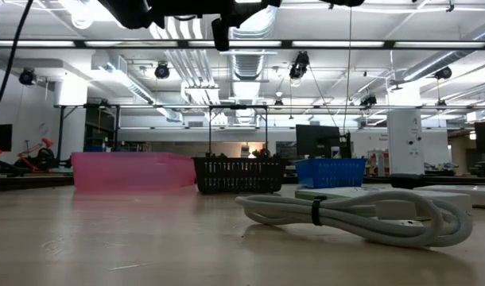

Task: Pick and place items into bin
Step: Put the black charger adapter into the blue bin

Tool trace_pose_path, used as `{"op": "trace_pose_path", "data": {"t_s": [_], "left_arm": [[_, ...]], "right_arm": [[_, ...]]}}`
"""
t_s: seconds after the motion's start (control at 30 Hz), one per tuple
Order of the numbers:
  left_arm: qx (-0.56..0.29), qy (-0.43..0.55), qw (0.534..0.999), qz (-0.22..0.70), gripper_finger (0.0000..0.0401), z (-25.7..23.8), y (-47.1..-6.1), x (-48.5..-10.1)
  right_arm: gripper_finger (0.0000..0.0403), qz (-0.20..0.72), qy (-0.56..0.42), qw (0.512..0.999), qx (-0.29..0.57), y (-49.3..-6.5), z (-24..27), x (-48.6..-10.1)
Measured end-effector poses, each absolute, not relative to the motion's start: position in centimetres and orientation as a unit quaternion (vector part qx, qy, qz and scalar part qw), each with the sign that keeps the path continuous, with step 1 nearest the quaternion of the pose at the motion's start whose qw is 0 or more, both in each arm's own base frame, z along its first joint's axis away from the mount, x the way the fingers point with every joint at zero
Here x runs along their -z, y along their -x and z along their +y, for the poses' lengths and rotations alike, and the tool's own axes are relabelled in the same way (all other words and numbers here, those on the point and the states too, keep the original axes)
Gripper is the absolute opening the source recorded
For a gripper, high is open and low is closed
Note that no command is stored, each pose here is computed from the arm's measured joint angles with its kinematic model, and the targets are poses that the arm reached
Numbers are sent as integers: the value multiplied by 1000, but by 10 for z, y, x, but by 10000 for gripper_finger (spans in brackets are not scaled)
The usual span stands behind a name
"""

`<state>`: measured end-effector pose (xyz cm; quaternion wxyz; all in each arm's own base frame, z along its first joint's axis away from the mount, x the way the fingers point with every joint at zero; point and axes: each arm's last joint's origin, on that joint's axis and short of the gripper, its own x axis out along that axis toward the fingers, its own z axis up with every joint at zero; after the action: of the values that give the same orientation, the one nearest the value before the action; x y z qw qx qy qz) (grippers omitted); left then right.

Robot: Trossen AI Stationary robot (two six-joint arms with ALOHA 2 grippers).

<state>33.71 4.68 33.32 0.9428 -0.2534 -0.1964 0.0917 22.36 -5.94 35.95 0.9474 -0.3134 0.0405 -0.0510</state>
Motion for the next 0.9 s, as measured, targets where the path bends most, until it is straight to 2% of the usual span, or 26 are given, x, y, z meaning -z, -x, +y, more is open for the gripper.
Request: {"op": "trace_pose_path", "data": {"t_s": [0.2, 0.9], "left_arm": [[-89, 253, 941, -206, 127, 47, -339, -331], [-86, 252, 940, -214, 127, 47, -340, -330]], "right_arm": [[296, 34, 346, 936, 52, -236, -63, -356], [263, 17, 359, 931, 59, -259, -69, -356]]}}
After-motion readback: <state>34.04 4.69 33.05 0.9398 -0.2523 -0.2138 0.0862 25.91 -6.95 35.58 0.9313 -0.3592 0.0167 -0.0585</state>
